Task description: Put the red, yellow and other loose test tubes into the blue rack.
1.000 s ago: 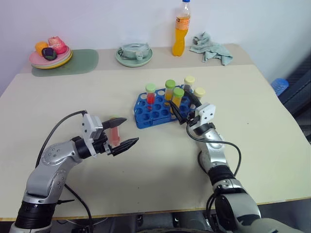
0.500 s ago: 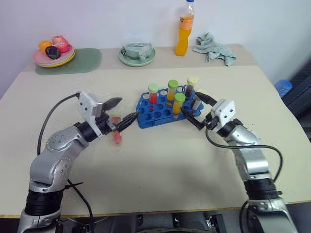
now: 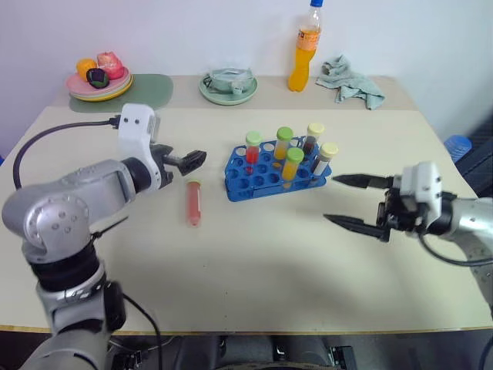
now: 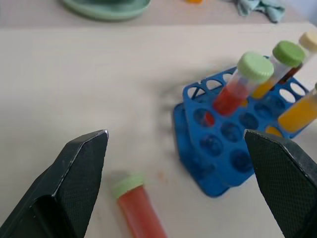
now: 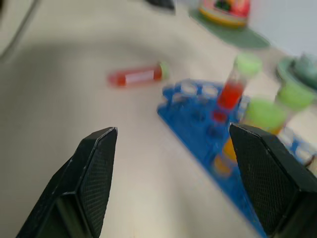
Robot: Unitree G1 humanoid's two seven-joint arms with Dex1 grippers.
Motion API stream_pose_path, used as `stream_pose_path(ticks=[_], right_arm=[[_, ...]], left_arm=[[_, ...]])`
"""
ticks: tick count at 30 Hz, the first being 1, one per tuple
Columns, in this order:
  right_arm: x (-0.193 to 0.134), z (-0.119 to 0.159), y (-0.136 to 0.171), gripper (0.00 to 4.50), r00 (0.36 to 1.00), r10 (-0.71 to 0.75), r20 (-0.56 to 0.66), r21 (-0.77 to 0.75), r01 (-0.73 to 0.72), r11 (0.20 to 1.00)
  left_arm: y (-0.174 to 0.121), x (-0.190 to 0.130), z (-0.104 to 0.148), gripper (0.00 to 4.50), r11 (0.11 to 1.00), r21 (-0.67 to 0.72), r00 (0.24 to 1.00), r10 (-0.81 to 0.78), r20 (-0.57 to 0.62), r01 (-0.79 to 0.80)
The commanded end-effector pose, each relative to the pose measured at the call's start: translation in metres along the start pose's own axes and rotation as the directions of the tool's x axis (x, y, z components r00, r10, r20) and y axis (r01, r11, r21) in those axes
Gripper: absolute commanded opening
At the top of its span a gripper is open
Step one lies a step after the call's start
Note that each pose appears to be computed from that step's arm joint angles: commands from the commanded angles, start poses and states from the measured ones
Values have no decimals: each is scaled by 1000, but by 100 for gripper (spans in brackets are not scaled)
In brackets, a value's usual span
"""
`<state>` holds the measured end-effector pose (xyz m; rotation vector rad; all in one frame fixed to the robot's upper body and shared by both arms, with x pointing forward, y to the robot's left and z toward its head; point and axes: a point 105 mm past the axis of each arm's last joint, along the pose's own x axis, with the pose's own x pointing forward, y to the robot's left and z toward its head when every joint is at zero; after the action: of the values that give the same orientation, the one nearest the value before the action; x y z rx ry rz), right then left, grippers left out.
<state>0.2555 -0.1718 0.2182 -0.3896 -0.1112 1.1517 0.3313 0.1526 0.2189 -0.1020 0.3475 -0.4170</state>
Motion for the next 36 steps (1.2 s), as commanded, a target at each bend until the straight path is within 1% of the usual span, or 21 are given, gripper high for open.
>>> stream_pose_path(ticks=[1, 5, 7, 10, 15, 21, 25, 29, 33, 36], right_arm=[[-1, 19, -10, 365, 999, -7, 39, -13, 7, 1000], [4, 21, -13, 365, 999, 5, 32, 19, -6, 1000], [7, 22, -12, 365, 1000, 16, 26, 21, -16, 1000], [12, 25, -12, 365, 999, 15, 31, 13, -16, 1000], [18, 26, -10, 365, 999, 15, 29, -7, -15, 1000], [17, 26, -7, 365, 999, -6, 33, -5, 6, 1000], [14, 22, -6, 365, 999, -29, 29, 4, 29, 1000], [17, 21, -4, 365, 999, -34, 32, 5, 34, 999], [15, 20, -5, 365, 998, -43, 40, 4, 43, 999], [16, 20, -4, 365, 998, -43, 45, 3, 43, 999]], left_arm=[[15, 10, 1, 450, 995, -39, 992, 88, -86, -92], [28, 22, -3, 450, 981, -63, 963, 164, -213, -181], [29, 28, -2, 450, 974, -102, 950, 169, -261, -201], [26, 33, 2, 450, 971, -105, 933, 174, -316, -216], [12, 50, 0, 450, 961, -134, 874, 157, -459, -242], [8, 51, 3, 450, 946, -129, 799, 171, -577, -296], [4, 52, -5, 450, 936, -135, 722, 154, -674, -326], [5, 48, -12, 450, 913, -142, 628, 145, -765, -384], [2, 37, -22, 450, 881, -127, 486, 127, -864, -455], [2, 28, -30, 450, 870, -112, 423, 117, -898, -480]])
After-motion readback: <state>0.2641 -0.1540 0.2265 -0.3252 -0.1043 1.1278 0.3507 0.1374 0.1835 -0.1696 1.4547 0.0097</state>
